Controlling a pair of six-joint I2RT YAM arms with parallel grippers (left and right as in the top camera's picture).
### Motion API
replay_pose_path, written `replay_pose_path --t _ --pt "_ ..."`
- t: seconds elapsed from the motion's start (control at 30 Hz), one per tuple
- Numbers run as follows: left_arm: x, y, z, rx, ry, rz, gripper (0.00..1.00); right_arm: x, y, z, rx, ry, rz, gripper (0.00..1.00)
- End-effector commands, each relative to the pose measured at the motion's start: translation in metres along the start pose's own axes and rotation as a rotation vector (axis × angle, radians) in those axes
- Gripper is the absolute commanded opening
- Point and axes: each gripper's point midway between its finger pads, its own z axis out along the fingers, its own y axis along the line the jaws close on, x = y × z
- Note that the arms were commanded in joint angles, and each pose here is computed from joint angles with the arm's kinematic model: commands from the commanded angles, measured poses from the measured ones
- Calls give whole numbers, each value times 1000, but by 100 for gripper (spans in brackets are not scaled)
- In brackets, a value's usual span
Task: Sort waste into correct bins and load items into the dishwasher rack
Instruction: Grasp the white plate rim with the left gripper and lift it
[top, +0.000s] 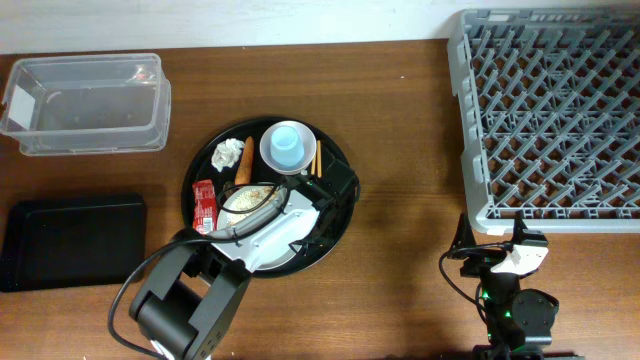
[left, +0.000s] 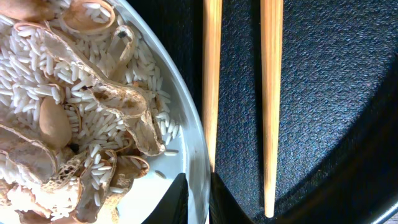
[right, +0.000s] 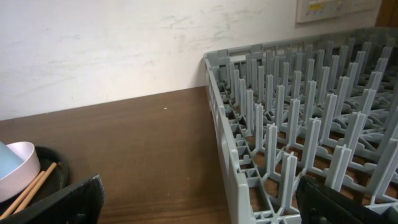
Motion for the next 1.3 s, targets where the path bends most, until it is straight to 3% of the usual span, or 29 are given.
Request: replay_pose_path --t 0.0,0.1,0.97,1.27 --pt "2 5 4 -28 2 1 11 2 -2 0 12 4 7 98" --pt "2 5 4 -28 2 0 1 2 -2 0 12 4 7 98" --pt "3 18 -12 -102 33 15 1 2 -2 0 12 4 7 98" --pt "-7 17 -41 -185 -16 69 1 2 -2 0 11 4 7 98"
